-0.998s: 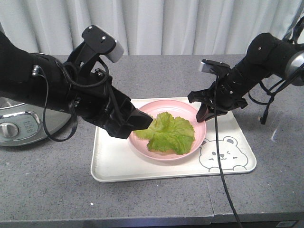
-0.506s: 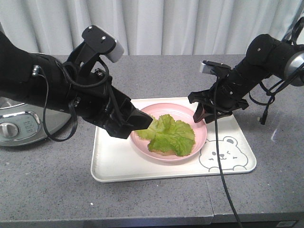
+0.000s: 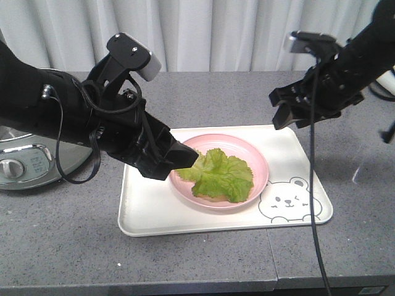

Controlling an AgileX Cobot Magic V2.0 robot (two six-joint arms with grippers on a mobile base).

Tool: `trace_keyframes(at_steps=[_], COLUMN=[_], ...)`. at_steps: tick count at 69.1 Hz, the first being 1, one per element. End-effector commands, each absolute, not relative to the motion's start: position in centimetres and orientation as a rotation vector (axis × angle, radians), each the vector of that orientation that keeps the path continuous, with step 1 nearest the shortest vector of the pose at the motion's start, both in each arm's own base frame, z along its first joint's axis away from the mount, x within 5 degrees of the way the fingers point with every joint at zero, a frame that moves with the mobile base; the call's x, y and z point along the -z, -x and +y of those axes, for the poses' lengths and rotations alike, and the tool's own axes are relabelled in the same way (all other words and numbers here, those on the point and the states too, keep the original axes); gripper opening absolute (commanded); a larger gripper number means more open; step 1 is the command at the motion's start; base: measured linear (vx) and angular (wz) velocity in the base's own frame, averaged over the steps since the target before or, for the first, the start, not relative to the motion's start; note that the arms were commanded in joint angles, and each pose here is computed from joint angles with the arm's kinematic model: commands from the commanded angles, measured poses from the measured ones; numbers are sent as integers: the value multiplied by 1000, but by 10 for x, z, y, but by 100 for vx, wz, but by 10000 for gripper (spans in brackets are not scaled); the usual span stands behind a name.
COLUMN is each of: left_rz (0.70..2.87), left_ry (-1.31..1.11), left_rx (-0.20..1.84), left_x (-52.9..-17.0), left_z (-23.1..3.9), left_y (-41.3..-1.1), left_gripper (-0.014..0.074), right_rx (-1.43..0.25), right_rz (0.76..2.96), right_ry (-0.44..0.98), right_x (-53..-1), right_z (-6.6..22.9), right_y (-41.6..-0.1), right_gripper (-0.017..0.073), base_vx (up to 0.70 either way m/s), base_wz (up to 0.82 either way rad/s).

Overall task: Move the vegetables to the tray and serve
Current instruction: 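Open the right gripper and move both grippers out to the tray's side edges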

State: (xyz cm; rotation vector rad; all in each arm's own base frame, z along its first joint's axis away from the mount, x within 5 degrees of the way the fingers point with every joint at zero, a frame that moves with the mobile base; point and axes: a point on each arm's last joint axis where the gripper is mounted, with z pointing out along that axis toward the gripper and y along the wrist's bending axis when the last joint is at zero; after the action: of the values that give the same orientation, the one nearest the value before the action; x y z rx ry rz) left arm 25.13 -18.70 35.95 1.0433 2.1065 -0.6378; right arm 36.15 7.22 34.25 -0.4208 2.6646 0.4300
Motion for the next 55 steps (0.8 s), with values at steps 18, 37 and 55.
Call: trace_keyframes(at_steps=[18, 37, 55], left_rz=[2016, 2056, 2262], left_ry=[-975, -957, -730], left_rx=[667, 680, 684], left_x=[-384, -379, -372], left_z=[-186, -187, -137], left_y=[-246, -249, -270], left_gripper=[499, 497, 481], right_rx=[-313, -226, -227], right_rz=[2489, 2482, 2532], right_ry=[375, 347, 123], right_x=[-359, -329, -316], right_z=[55, 44, -13], right_y=[-278, -257, -270], right_gripper=[307, 279, 276], base_vx=[0, 0, 0], base_wz=[0, 0, 0])
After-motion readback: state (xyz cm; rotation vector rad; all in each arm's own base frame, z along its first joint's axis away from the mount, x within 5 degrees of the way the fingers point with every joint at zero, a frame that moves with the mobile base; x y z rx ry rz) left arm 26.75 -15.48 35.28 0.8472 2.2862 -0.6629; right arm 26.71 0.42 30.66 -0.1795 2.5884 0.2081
